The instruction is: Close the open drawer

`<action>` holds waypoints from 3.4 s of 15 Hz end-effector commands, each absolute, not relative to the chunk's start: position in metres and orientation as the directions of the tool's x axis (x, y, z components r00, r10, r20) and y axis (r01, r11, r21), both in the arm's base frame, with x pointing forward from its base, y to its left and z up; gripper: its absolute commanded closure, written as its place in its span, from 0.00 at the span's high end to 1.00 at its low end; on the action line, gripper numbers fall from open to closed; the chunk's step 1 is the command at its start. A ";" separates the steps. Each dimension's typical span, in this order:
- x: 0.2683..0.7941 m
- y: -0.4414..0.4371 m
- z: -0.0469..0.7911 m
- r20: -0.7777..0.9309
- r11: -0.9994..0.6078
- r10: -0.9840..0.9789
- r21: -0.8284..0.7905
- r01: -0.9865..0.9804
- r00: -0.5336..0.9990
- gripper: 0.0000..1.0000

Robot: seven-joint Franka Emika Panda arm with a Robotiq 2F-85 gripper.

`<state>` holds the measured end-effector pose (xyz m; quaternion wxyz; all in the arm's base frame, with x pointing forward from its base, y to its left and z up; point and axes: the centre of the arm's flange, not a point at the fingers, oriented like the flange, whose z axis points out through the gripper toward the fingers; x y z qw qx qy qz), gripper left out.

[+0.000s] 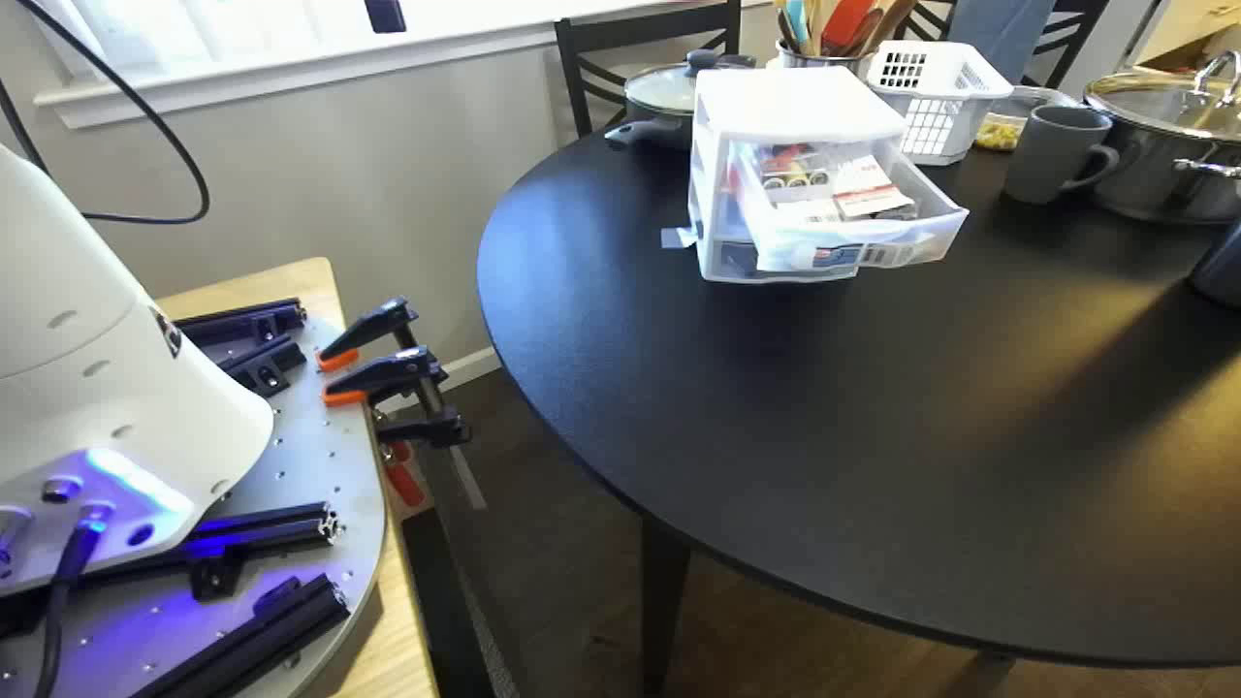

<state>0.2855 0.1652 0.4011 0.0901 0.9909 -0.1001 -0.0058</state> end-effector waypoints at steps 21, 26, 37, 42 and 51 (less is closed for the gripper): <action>0.394 -0.088 0.340 -0.071 -0.627 -0.777 0.170 -0.760 0.625 1.00; 0.387 -0.086 0.345 -0.082 -0.644 -0.764 0.158 -0.749 0.640 1.00; 0.404 -0.152 0.341 -0.001 -0.631 -0.760 0.238 -0.738 0.650 1.00; 0.435 -0.160 0.332 0.122 -0.630 -0.702 0.353 -0.691 0.702 1.00; 0.466 -0.183 0.264 0.216 -0.488 -0.760 0.433 -0.758 0.613 0.41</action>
